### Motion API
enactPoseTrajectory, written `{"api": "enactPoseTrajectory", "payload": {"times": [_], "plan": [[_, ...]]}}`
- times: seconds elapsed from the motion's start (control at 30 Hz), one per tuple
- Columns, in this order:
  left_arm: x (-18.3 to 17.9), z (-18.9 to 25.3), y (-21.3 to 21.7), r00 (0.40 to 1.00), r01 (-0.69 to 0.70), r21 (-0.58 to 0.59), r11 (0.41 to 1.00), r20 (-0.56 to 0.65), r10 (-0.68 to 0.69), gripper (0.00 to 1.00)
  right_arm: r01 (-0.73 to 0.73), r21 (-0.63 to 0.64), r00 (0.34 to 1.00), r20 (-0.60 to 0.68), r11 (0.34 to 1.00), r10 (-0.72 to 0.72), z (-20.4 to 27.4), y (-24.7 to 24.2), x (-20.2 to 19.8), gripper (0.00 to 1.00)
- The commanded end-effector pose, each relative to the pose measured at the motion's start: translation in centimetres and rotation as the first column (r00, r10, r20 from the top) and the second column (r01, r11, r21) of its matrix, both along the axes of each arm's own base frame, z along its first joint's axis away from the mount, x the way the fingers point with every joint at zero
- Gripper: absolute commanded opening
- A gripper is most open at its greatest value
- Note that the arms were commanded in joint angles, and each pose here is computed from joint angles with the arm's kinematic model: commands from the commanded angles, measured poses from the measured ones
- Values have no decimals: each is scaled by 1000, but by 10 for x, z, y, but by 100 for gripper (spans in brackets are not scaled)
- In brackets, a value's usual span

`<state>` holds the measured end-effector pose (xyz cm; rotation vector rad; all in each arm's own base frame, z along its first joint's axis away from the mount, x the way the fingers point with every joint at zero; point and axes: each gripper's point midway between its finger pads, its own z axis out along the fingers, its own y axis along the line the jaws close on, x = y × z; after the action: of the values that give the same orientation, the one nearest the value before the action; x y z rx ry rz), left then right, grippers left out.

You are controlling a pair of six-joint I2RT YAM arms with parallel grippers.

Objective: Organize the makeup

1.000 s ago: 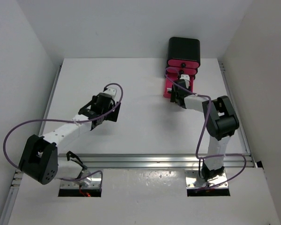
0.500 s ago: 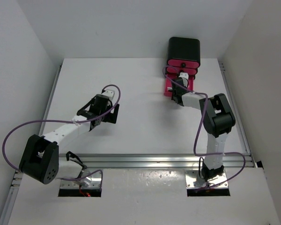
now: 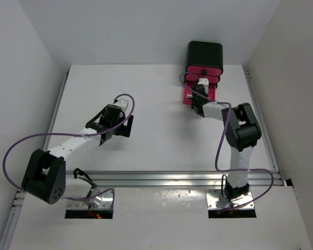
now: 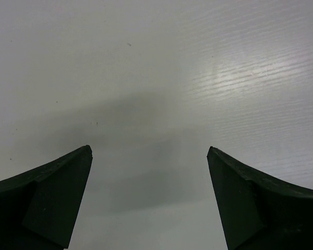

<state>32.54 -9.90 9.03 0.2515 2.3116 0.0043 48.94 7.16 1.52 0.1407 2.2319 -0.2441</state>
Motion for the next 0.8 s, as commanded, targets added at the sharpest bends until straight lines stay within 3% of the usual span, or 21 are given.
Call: {"api": "enactPoseTrajectory", "payload": {"times": [0.0, 0.2, 0.47, 0.77], "plan": [[8, 4, -1, 1000, -8, -15, 1000, 18, 8, 99, -52, 9, 984, 170, 999, 50, 39, 12, 45, 0], [10, -1, 0, 1000, -22, -5, 1000, -8, 22, 99, -61, 14, 978, 200, 998, 57, 30, 7, 70, 0], [14, -8, -2, 998, -28, 7, 1000, -53, 29, 99, -102, -37, 931, 349, 994, 108, 38, 0, 119, 0], [18, -12, -4, 997, -28, 18, 999, -77, 29, 99, -93, -31, 900, 425, 995, 97, 36, -13, 145, 0]]}}
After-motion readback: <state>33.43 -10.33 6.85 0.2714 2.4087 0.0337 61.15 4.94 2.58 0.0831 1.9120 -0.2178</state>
